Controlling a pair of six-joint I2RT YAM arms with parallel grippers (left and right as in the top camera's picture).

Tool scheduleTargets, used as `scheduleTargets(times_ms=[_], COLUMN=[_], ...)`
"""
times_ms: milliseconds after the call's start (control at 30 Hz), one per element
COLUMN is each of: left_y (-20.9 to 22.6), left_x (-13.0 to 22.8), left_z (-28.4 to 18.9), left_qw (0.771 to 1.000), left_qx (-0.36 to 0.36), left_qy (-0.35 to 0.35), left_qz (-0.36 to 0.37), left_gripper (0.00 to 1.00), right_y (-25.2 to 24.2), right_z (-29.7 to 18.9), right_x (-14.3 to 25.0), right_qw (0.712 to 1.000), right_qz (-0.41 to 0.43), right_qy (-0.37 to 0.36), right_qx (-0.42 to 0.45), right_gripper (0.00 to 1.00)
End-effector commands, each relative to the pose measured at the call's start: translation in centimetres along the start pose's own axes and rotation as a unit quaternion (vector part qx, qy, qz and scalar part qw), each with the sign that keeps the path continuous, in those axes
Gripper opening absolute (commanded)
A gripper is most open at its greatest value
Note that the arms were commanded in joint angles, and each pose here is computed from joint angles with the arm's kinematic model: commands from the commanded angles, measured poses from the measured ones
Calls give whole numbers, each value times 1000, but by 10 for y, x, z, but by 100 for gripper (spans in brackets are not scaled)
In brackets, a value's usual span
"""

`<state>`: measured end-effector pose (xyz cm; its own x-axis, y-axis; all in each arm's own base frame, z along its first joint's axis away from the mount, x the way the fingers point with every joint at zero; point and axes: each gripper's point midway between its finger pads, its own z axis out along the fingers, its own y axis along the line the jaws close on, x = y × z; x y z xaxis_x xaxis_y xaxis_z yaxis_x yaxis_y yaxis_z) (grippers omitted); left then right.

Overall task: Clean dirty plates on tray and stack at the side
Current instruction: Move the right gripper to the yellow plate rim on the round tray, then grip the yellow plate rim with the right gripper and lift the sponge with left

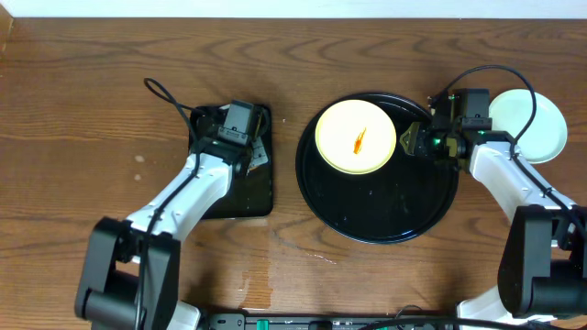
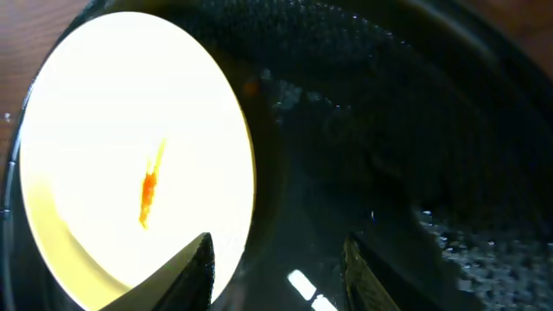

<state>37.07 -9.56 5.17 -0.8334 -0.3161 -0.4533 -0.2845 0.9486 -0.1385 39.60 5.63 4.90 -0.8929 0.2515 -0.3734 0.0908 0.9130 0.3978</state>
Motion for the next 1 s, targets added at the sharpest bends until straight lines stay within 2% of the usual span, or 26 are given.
scheduleTargets(times_ms=[0,233,567,967], left_y=[-3,-26,-54,-65], left_x=[3,17,32,36], left_z=[10,25,19,14], left_qw=[1000,997,986,984], left_qx=[5,63,141,152], left_qy=[5,42,81,79], left_qz=[6,7,27,48], left_gripper=[8,8,8,8], right_y=[11,16,16,16], right_z=[3,5,6,6], right_x=[2,7,7,8], right_qw=[1000,1000,1000,1000], right_qz=[17,10,10,9], right_qy=[8,15,15,15], right_qx=[-14,-16,-13,-11], right_gripper=[44,44,45,47])
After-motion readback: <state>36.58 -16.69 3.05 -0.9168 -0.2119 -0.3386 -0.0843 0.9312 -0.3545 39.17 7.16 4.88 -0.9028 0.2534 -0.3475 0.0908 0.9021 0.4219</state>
